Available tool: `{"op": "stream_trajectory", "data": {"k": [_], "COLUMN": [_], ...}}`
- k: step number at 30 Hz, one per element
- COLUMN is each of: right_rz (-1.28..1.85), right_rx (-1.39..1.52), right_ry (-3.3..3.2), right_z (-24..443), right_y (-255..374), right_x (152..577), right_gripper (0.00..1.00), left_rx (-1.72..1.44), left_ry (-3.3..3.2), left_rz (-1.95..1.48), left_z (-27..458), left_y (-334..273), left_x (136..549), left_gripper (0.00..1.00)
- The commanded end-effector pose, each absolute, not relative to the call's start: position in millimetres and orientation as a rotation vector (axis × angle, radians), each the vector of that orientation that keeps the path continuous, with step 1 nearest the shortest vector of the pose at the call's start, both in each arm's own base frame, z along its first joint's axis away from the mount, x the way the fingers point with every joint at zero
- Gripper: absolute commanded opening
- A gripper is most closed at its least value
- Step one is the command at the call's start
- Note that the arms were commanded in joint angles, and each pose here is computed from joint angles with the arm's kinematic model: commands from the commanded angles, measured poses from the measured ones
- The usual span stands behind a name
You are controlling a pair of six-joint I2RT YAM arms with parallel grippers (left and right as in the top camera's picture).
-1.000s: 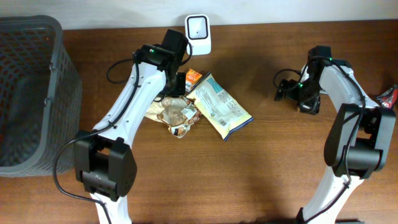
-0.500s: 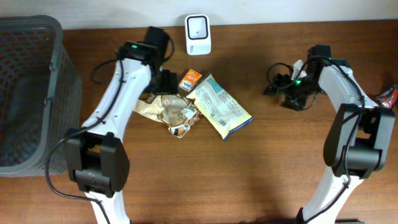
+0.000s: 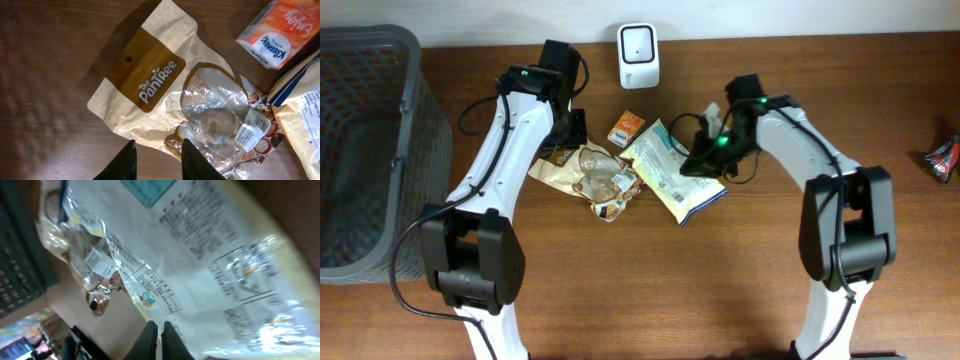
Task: Scan the item barcode
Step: 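Move the left gripper over the brown pouch, right gripper toward yellow bag, then grasp the right edge of the yellow bag with the right gripper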
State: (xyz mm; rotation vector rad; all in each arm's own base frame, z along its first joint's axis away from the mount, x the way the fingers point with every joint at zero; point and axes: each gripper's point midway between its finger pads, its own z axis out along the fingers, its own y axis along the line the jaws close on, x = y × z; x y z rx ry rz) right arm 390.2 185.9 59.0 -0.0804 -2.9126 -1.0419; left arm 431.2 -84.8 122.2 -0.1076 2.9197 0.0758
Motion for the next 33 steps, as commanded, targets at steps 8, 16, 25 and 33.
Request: {"op": "stream_trajectory", "data": {"k": [8, 16, 25, 33], "right_rz": [-0.526, -0.199, -0.309, -0.679], "right_rx": [-0.168, -0.297, -0.401, -0.198], "right_ry": [-2.999, -3.062, -3.086, -3.007], "right_z": [14, -14, 3, 31], "right_y": [190, 133, 79, 124], "right_x": [357, 355, 389, 388], "right_gripper": [0.04, 0.04, 0.04, 0.12], "left_rx": [-0.104, -0.104, -0.102, -0.059], "left_ry": [2.951, 2.951, 2.948, 2.916], "left_rz": [0.080, 0.080, 0.069, -0.270], "left_z": [109, 109, 109, 103], "left_y": [-86, -86, -88, -132], "left_x": [431, 431, 432, 448], "left_gripper": [0.29, 0.30, 0.28, 0.10]}}
